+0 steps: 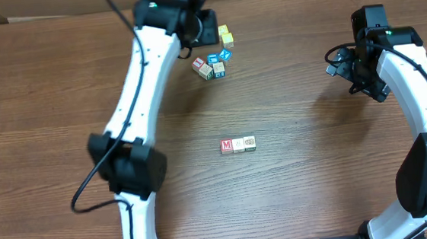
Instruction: Flip 4 blocks
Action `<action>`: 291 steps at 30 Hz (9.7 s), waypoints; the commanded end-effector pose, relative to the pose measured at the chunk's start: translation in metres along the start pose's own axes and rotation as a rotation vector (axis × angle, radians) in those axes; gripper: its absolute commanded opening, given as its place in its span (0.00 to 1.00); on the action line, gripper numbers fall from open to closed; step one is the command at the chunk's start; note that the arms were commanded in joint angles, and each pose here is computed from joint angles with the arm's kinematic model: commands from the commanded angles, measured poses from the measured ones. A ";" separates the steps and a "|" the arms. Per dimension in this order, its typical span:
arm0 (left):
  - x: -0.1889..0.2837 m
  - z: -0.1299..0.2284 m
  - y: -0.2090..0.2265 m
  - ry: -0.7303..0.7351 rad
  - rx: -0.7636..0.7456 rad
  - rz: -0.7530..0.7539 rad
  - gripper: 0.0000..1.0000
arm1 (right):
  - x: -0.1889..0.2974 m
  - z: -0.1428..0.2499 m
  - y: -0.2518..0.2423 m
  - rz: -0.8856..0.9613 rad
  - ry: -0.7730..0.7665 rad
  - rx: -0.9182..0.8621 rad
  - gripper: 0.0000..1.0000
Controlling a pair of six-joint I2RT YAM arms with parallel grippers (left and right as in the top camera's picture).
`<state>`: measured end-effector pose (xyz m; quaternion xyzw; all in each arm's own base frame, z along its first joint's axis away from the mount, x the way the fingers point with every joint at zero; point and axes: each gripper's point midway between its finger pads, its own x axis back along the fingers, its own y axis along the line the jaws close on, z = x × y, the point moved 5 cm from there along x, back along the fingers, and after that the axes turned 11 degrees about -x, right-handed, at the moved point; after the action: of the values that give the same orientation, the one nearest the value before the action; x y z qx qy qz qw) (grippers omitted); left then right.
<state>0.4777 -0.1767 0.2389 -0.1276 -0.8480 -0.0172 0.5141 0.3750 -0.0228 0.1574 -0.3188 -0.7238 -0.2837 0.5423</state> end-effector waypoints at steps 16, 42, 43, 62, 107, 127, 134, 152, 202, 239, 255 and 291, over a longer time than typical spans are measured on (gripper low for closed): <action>-0.121 0.044 -0.013 0.223 -0.029 -0.028 0.43 | 0.009 -0.005 0.001 -0.020 -0.027 -0.002 1.00; -0.156 0.060 -0.021 0.167 0.025 -0.202 0.38 | 0.009 -0.005 0.001 -0.020 -0.028 -0.002 1.00; -0.157 0.062 -0.021 0.172 0.025 -0.204 0.38 | 0.009 -0.005 0.001 -0.020 -0.027 -0.002 1.00; -0.174 0.072 -0.016 0.162 0.020 -0.224 0.33 | 0.009 -0.005 0.001 -0.020 -0.027 -0.002 1.00; -0.016 0.143 -0.014 0.699 -0.102 -0.149 0.65 | 0.009 -0.005 0.001 -0.020 -0.027 -0.002 1.00; -0.004 0.172 0.017 0.783 -0.012 -0.317 0.04 | 0.009 -0.005 0.001 -0.020 -0.028 -0.002 1.00; 0.028 0.180 0.025 0.727 0.011 -0.375 0.05 | 0.009 -0.005 0.001 -0.020 -0.028 -0.002 1.00; -0.004 0.251 0.065 0.592 0.269 -0.351 0.05 | 0.009 -0.005 0.001 -0.020 -0.028 -0.002 1.00; -0.064 0.249 0.012 0.389 0.118 -0.027 0.04 | 0.009 -0.005 0.001 -0.020 -0.028 -0.002 1.00; -0.046 0.203 -0.001 0.275 0.074 0.002 0.04 | 0.009 -0.005 0.002 -0.021 -0.028 -0.002 1.00; -0.079 0.208 -0.021 0.284 0.042 0.007 0.04 | 0.009 -0.005 0.002 -0.022 -0.029 -0.003 1.00; -0.074 0.223 -0.020 0.365 0.047 0.004 0.04 | 0.009 -0.005 0.002 -0.022 -0.030 -0.003 1.00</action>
<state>0.3105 -0.1707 0.0707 -0.1082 -0.7410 -0.0215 0.6624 0.3758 -0.0229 0.1576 -0.3182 -0.7250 -0.2841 0.5407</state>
